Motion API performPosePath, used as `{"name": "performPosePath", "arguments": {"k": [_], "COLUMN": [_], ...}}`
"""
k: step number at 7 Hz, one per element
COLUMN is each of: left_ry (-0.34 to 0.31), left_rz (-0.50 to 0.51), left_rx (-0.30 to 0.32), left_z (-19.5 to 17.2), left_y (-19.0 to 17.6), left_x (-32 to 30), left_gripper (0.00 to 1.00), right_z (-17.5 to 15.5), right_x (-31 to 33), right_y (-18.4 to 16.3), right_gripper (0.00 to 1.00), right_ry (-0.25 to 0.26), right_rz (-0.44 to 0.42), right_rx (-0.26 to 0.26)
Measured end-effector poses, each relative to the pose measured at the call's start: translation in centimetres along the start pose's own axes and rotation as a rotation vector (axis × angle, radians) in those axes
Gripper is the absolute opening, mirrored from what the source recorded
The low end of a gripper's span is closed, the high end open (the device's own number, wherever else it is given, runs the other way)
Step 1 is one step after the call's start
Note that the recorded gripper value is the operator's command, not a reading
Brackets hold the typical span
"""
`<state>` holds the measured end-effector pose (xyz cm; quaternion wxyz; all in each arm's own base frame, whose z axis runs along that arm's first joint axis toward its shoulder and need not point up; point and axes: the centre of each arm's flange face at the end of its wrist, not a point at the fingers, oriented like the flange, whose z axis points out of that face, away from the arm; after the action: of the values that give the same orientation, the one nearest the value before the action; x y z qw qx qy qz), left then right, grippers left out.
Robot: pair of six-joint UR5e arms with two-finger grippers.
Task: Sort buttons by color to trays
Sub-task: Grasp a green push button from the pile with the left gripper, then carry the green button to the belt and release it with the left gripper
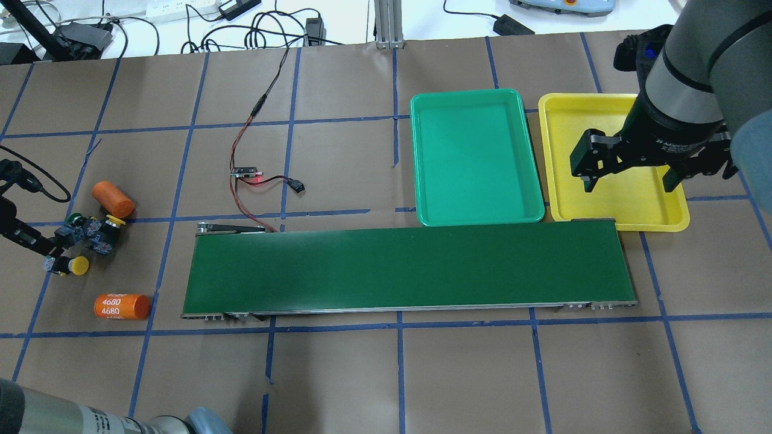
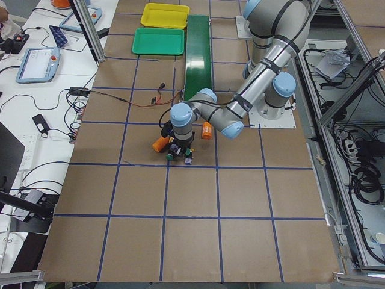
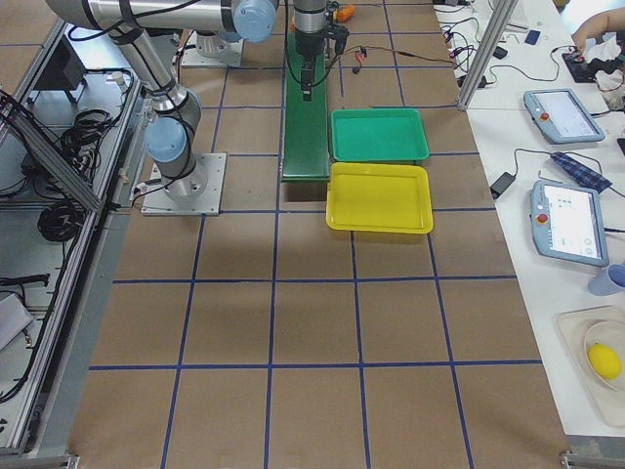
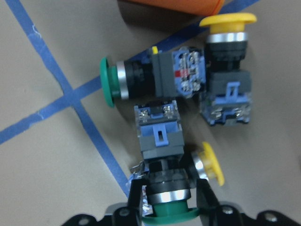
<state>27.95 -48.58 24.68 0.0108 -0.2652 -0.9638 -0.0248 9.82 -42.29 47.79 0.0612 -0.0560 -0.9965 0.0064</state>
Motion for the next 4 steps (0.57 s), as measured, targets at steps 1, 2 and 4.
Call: {"name": "performPosePath", "arguments": {"k": [1, 2, 4], "left_ry": [0.002, -0.001, -0.023], "left_rz": [0.053, 0.114, 0.252], "left_rx": [0.003, 0.004, 0.008], "left_z": [-2.0, -4.0, -8.0], "left_y": [-2.2, -4.6, -8.2], "left_x": [2.4, 5.3, 11.6], "left_gripper": [0.0, 0.0, 0.0], "right_z": [0.1, 0.1, 0.1], "right_x": [0.0, -0.1, -0.1], "right_y": [0.0, 0.1, 0.1], "right_gripper": [1.0, 1.0, 1.0], "right_ry": [-0.002, -0.002, -0.002], "right_rz": [-0.001, -0.002, -0.001], "right_rx": [-0.001, -0.002, -0.003]}}
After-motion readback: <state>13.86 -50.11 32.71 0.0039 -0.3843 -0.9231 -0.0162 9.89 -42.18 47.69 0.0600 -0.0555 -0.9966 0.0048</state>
